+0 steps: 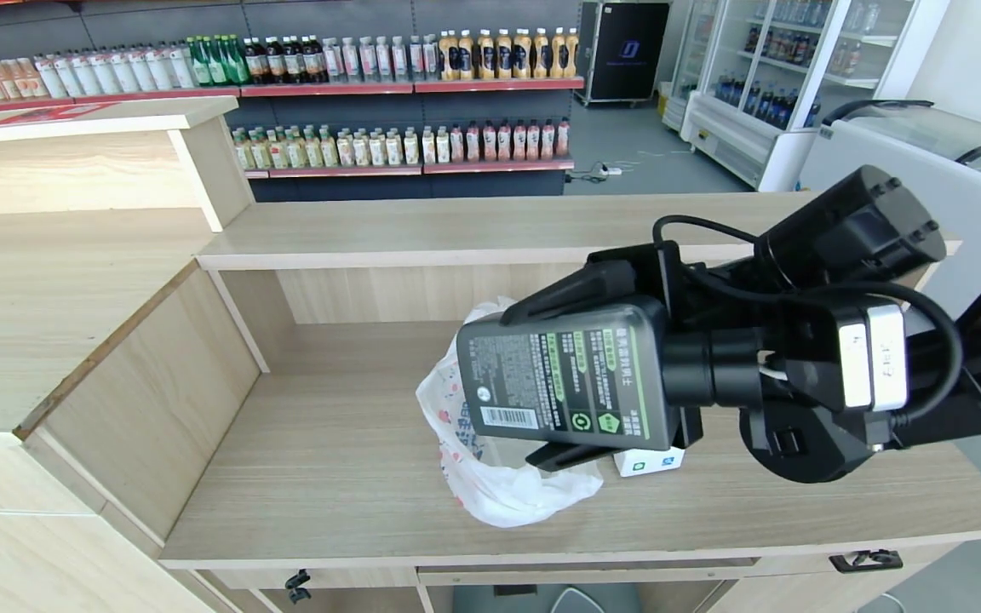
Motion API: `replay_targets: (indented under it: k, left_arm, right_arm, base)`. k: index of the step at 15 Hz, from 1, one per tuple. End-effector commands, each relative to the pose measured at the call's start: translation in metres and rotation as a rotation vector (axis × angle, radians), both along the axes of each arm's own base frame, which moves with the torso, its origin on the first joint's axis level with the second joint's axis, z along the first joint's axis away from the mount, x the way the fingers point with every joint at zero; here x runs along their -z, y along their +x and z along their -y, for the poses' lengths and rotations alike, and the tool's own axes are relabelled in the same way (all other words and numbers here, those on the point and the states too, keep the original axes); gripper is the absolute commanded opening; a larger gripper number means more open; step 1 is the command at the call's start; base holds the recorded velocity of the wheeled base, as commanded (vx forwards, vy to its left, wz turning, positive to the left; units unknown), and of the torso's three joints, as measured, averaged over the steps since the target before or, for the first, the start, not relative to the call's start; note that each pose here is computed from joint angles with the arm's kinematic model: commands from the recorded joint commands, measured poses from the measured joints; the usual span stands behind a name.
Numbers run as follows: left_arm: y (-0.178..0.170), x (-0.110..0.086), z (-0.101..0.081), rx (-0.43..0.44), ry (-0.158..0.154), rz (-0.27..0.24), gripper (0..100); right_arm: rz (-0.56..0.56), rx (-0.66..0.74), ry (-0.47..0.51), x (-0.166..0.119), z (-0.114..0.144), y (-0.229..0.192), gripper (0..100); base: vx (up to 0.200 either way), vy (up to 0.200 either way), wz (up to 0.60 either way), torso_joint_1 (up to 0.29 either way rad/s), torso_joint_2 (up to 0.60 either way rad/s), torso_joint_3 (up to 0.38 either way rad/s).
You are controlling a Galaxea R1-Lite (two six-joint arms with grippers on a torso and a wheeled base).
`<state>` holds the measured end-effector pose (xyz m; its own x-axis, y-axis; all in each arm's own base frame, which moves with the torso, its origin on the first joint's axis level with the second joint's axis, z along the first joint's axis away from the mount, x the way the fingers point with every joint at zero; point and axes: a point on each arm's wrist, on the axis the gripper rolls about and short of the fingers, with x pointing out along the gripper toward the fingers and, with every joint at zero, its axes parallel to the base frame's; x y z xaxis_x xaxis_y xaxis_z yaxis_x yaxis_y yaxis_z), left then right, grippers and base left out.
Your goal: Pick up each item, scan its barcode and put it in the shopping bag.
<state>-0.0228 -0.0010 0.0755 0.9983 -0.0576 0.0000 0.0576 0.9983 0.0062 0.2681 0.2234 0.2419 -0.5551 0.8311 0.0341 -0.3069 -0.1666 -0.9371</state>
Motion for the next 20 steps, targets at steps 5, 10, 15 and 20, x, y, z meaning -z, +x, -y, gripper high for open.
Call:
replay_targets:
  k: [5, 10, 15, 20]
  left_arm:
    - [0.000, 0.000, 0.000, 0.001, 0.000, -0.002, 100]
    - [0.000, 0.000, 0.000, -0.001, 0.000, 0.000, 100]
    - [0.000, 0.000, 0.000, 0.001, 0.000, 0.000, 100]
    - [0.000, 0.000, 0.000, 0.001, 0.000, 0.000, 100]
  right_arm:
    - [0.007, -0.012, 0.006, 0.003, -0.010, 0.006, 0]
    - [0.016, 0.005, 0.022, -0.004, -0.005, 0.003, 0]
    - [-0.004, 0.035, 0.014, -0.003, 0.012, -0.008, 0]
    - [0.001, 0.054, 0.028, -0.017, 0.023, -0.015, 0]
  base:
    - [0.000, 0.000, 0.00, 0.000, 0.00, 0.000]
    - [0.000, 0.000, 0.00, 0.000, 0.00, 0.000]
    - [0.000, 0.000, 0.00, 0.000, 0.00, 0.000]
    - [0.000, 0.000, 0.00, 0.000, 0.00, 0.000]
